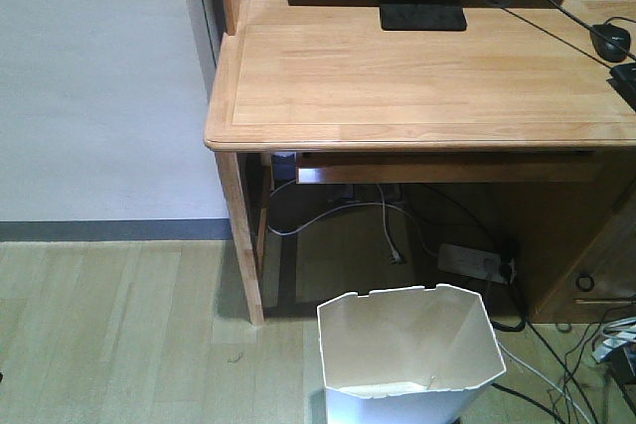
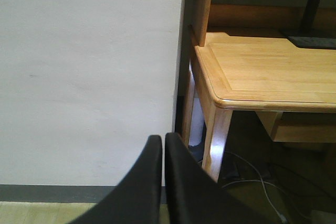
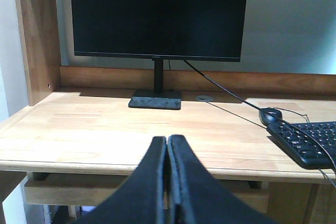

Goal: Move trash bin to bedside with robot

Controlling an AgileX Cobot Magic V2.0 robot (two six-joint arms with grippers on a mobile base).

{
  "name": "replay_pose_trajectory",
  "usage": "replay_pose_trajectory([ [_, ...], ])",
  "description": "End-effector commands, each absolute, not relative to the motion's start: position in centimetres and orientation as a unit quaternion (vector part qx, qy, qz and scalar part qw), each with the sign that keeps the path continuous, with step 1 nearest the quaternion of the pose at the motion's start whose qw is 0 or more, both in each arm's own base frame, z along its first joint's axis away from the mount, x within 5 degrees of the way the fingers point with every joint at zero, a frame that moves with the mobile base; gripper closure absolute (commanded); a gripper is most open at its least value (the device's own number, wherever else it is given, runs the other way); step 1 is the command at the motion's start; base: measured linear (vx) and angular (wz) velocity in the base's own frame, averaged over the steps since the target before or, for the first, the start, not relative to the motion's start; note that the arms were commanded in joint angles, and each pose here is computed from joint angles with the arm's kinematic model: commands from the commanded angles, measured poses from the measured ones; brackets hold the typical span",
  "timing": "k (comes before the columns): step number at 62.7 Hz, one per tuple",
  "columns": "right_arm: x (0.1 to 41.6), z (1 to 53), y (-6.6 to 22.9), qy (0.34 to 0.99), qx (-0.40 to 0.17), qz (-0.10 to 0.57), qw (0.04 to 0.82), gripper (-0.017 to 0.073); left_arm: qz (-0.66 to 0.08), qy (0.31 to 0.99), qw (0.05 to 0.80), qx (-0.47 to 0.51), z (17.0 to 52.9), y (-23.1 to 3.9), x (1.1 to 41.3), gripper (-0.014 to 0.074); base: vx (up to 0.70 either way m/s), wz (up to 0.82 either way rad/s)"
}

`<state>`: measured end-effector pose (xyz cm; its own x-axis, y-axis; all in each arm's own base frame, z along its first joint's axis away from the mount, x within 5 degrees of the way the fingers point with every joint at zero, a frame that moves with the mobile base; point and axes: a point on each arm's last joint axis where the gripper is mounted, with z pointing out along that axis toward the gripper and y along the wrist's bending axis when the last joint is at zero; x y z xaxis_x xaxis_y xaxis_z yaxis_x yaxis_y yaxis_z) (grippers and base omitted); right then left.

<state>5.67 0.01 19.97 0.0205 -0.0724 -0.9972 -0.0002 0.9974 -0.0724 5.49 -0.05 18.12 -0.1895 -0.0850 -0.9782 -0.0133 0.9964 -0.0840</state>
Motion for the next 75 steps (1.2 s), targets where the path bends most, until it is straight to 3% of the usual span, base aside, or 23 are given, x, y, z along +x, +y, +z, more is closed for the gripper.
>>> replay_pose_trajectory([
  [1,5.57,20.51,0.02,0.670,-0.028,-0.029,0.742,0.0568,-0.032,0.750,0.660,-0.035,18.18,-0.04,5.55,0.0599,0.00,0.00],
  [75,5.57,20.54,0.01,0.668,-0.032,-0.033,0.743,0.0568,-0.032,0.750,0.660,-0.035,18.18,-0.04,5.55,0.0599,0.00,0.00],
])
